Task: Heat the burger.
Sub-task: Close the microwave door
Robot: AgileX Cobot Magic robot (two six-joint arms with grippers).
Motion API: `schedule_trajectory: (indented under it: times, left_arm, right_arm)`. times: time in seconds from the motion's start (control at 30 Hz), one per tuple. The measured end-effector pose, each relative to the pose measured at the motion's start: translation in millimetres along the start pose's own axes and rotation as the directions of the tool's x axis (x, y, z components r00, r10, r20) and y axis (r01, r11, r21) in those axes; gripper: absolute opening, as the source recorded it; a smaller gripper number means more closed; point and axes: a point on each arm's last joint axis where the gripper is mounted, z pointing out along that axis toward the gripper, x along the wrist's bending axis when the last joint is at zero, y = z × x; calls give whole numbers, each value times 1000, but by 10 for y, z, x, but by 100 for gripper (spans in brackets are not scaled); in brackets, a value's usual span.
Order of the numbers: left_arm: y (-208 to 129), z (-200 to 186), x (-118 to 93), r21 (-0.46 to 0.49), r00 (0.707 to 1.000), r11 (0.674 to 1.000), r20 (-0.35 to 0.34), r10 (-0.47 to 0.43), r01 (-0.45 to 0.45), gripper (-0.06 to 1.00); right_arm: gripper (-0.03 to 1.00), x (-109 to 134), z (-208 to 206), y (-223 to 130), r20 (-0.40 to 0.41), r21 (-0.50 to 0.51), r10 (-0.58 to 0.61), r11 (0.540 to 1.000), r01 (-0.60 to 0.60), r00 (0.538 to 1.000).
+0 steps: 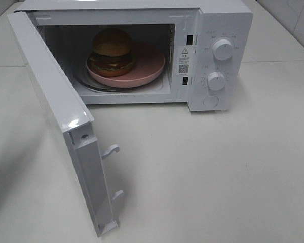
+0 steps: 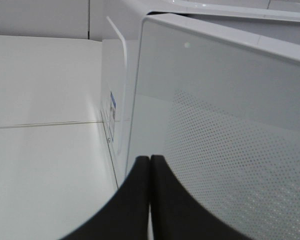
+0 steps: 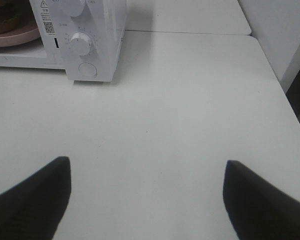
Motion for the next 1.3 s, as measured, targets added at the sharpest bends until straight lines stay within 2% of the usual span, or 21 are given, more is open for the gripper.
schedule_trajectory:
  times: [0.07,0.23,0.57,0.7,0.9,1.13,1.3]
  left_arm:
    - [-14,23,2,-3,1000,1000,9,-1,1,0]
    - [-40,219,6,5,996,999,88,32,-33,0]
    - [70,378,7,-38,991,998,128,46,-42,0]
    - [103,474,-137,-26,983,998,173,62,-58,0]
    - [98,530,-221,0,985,999,165,42,-42,0]
    - [78,554,-408,5,974,999,221,42,-44,0]
    - [76,567,-493,3,975,1000,221,18,-19,0]
  right_arm:
    - [75,0,0,0,0,0,0,1000,0,1000]
    - [75,0,0,0,0,0,0,1000,0,1000]
    - [75,0,0,0,0,0,0,1000,0,1000]
    - [75,0,0,0,0,0,0,1000,0,1000]
    - [75,0,0,0,0,0,0,1000,0,1000]
    - [75,0,0,0,0,0,0,1000,0,1000]
    - [75,0,0,0,0,0,0,1000,0,1000]
